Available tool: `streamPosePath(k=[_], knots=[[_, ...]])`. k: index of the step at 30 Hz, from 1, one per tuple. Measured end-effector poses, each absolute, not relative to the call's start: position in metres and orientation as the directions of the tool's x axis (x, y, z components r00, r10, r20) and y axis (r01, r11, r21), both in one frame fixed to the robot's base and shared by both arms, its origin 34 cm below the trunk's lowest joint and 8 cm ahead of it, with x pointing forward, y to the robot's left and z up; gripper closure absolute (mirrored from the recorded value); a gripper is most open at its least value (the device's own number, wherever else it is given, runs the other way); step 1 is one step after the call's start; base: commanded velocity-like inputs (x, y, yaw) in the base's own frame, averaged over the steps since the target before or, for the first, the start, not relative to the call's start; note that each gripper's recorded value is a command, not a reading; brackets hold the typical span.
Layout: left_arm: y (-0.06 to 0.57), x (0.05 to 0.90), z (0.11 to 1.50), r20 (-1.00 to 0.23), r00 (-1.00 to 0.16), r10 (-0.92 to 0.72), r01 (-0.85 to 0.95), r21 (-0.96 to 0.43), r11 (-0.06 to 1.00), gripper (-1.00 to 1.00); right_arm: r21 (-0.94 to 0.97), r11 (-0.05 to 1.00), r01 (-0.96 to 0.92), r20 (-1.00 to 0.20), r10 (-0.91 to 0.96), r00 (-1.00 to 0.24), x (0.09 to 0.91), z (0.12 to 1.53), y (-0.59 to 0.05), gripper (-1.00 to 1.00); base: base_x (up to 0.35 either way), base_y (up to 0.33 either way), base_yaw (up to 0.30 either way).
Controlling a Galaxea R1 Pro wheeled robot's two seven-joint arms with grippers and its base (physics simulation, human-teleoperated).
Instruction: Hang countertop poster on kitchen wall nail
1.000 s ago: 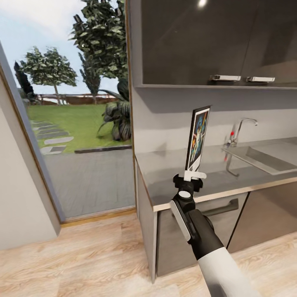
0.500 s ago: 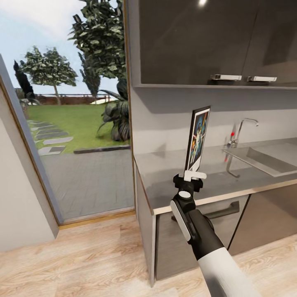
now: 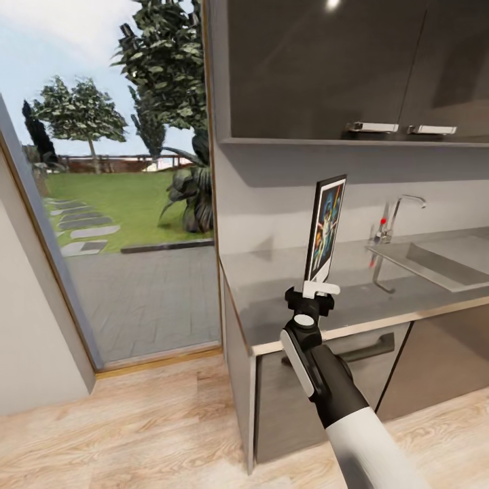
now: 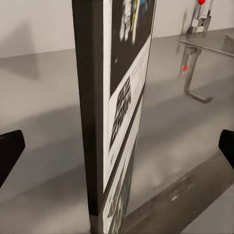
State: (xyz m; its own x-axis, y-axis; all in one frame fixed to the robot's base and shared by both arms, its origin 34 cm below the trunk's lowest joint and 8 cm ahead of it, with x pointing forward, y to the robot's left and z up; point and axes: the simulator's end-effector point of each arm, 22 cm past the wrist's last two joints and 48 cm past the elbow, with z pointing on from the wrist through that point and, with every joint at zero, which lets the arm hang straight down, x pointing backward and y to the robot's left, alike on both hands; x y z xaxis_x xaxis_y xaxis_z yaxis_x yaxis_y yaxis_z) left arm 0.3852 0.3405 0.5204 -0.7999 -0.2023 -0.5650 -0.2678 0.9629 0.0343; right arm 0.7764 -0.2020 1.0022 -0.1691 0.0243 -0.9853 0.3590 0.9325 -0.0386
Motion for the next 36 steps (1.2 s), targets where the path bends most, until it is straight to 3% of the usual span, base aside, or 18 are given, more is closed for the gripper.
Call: streamPosePath(k=[36], knots=[[0.3407, 0.3859, 0.5208, -0.566, -0.799, -0.202, -0.268, 0.034, 0.963, -1.00, -0.039, 0.933, 0.359, -0.985, 0.024, -0.170, 0.7765, 1.0016, -0.2021, -1.00, 0.049, 0.019, 0.000]])
